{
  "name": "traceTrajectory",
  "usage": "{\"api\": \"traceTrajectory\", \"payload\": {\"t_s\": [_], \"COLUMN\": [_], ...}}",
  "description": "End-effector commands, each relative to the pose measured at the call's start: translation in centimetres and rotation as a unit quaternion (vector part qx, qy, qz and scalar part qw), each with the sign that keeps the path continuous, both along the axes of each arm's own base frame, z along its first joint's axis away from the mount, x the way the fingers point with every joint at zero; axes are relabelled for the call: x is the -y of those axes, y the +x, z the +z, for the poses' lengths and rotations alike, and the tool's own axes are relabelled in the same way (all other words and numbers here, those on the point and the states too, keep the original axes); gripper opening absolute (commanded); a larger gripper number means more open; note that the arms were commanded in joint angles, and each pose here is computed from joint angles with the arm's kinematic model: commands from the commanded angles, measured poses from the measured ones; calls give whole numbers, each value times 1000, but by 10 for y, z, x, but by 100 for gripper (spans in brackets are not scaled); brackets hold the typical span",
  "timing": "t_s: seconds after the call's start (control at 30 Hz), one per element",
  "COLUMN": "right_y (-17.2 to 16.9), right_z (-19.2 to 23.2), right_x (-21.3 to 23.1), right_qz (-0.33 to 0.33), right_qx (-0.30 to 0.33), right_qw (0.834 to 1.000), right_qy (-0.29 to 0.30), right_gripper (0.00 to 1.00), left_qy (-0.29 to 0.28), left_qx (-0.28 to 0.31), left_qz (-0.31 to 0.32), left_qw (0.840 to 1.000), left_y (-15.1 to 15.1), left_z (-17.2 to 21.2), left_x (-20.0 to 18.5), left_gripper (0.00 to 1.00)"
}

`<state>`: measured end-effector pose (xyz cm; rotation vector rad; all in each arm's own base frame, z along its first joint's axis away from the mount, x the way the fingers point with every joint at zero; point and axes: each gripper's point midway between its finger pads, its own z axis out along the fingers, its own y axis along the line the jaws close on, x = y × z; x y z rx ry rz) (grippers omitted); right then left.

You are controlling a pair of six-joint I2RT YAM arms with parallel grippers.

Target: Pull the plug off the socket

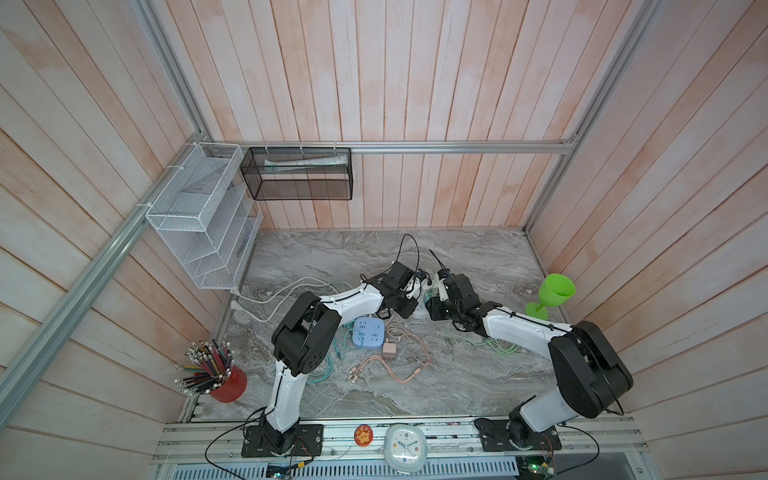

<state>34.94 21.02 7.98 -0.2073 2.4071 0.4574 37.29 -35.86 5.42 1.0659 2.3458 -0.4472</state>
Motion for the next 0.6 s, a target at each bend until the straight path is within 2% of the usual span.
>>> {"api": "traceTrajectory", "payload": {"t_s": [0.0,0.57], "right_y": [5,8], "right_z": [2,-11], "right_x": [-9,-12], "right_qz": [8,12], "right_qx": [7,-7], "right_qw": [1000,1000], "right_qy": [14,3], "right_gripper": [39,32], "left_qy": [10,18], "left_qx": [-11,-52], "left_qz": [8,17], "left_qw": [1000,998], "left_y": [3,-4], "left_z": [-7,-29], "left_x": [-3,-8], "left_gripper": [27,27]}}
